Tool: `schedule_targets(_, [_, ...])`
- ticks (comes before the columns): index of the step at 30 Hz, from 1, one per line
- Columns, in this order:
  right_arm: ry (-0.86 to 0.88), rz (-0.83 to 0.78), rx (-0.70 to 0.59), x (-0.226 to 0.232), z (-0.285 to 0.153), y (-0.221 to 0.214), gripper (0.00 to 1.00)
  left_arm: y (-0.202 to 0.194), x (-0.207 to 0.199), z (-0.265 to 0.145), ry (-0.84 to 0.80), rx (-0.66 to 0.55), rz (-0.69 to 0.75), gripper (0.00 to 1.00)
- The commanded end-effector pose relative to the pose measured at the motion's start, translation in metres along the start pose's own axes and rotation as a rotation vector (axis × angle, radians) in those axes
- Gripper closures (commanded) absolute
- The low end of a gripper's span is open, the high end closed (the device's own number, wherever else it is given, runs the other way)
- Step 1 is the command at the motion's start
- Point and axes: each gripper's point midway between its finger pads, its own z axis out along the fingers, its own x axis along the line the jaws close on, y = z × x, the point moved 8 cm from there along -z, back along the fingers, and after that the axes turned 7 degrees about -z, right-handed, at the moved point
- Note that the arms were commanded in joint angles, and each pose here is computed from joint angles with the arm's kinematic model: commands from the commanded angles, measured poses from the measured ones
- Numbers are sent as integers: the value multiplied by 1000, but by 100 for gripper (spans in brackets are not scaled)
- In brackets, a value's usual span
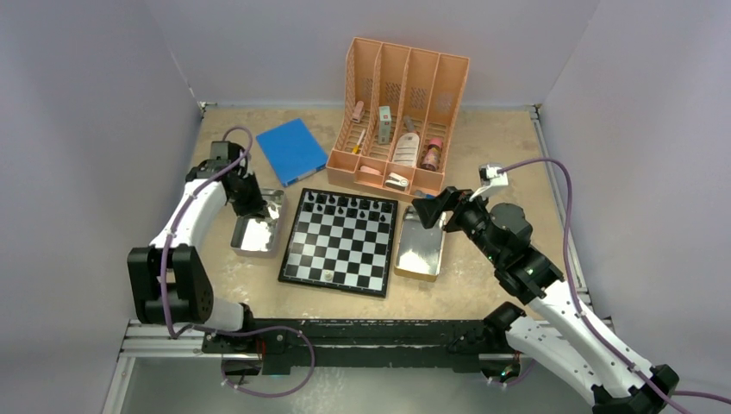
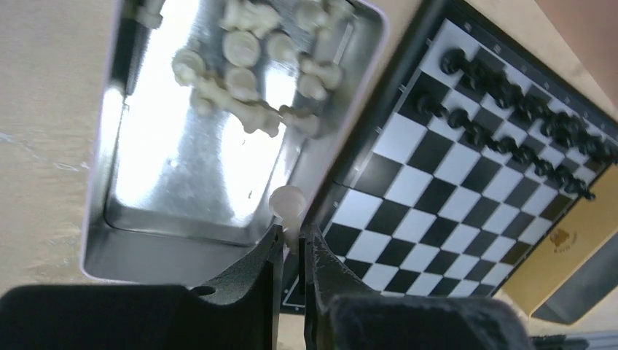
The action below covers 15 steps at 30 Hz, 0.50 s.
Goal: Set up the chess pieces on the board
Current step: Pick up the chess piece from the storage box.
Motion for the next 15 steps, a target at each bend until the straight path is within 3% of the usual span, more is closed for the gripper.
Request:
schedule_targets(1, [6,-6,-44,3,-1,11,2,-14,-23,-26,-51,-18,78,92])
schedule_targets(15, [-20,-8,-21,0,5,5,2,-84,-50,-53,-89,85,167,92])
